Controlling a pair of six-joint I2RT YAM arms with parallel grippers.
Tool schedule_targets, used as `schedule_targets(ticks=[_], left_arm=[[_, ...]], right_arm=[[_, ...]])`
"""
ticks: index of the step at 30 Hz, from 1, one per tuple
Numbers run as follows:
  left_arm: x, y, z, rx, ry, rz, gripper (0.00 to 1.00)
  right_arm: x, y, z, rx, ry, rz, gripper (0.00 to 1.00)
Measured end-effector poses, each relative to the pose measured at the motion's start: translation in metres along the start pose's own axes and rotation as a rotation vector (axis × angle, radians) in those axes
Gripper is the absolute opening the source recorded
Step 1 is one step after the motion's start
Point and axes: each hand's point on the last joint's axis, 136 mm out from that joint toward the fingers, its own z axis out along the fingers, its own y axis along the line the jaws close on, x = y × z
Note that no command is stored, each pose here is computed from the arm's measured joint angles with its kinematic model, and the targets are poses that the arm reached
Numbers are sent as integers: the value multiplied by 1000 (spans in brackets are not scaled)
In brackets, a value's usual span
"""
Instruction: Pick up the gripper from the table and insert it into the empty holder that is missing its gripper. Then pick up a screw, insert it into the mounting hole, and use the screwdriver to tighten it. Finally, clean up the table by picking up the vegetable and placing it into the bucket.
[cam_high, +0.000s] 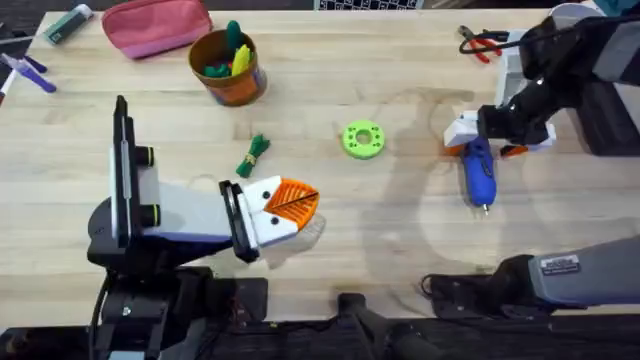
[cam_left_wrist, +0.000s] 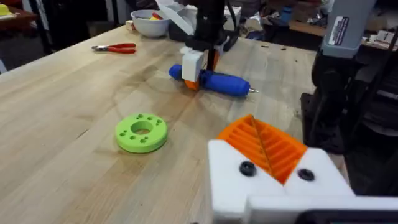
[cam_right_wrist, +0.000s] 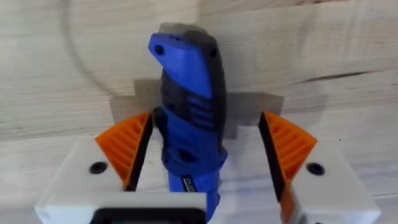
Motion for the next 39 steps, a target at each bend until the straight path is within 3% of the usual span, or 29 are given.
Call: schedule_targets(ticks=[30, 32, 35, 39], left_arm=[[0, 0, 0, 0, 0, 0, 18], [0, 0, 0, 0, 0, 0, 18], [0, 0, 0, 0, 0, 0, 18], [0, 0, 0, 0, 0, 0, 18]], right_arm=[[0, 8, 2, -1, -5, -33, 984], [0, 8, 2, -1, -5, -36, 930], [-1, 8, 2, 0, -8, -38, 739], [-2, 8, 2, 0, -12, -44, 218]])
